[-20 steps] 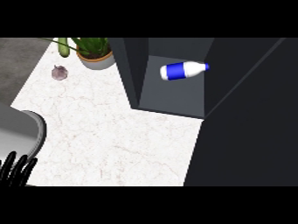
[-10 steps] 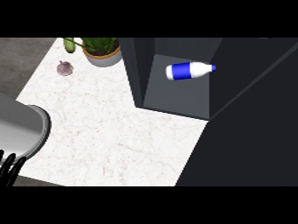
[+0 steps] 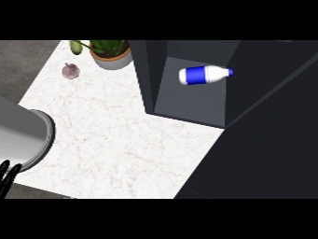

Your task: Pick up the bottled water, place it into the cabinet and close the cabinet

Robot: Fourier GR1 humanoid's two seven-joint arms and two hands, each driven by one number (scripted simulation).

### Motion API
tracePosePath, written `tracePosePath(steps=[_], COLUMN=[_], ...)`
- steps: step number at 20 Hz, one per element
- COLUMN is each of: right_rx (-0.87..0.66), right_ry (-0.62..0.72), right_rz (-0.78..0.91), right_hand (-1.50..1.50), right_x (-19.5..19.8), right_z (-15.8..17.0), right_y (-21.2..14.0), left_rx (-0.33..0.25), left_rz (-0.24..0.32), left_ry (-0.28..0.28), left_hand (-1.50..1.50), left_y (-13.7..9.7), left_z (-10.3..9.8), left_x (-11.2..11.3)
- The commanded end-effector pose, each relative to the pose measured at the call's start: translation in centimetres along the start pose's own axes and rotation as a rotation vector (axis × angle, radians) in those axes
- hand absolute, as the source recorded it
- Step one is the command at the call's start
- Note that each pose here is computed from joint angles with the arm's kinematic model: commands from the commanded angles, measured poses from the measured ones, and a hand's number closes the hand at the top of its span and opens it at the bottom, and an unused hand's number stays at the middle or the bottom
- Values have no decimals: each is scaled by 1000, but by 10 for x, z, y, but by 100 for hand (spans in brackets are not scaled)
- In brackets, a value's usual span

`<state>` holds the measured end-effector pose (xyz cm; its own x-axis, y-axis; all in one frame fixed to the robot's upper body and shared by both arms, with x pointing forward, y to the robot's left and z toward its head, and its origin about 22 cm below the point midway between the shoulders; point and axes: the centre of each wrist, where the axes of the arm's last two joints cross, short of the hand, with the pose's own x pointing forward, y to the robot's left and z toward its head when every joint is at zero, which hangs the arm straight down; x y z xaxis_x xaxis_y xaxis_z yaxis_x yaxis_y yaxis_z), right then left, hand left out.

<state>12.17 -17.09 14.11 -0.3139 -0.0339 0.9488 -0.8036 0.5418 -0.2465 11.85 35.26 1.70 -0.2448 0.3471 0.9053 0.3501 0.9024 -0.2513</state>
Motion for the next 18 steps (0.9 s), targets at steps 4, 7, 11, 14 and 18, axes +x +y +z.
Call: tracePosePath(steps=[4, 7, 11, 14, 18], right_rx=[-101, -94, -78, -195, -367], right_ry=[45, 49, 65, 94, 106], right_rz=[-217, -304, -381, -341, -294], right_hand=[150, 150, 150, 150, 150], right_x=[-25, -33, -43, -51, -57], right_z=[-47, -69, -90, -104, -136], right_y=[-12, -21, -39, -67, -103], left_rx=[-22, -8, 22, 51, 59], left_rz=[1, 0, -1, -3, -9], left_ry=[-14, -23, -30, -15, -24], left_hand=[-150, -150, -150, -150, -150], left_y=[10, 11, 19, 24, 27], left_z=[-5, -8, -5, 4, 7], left_x=[11, 12, 15, 18, 22])
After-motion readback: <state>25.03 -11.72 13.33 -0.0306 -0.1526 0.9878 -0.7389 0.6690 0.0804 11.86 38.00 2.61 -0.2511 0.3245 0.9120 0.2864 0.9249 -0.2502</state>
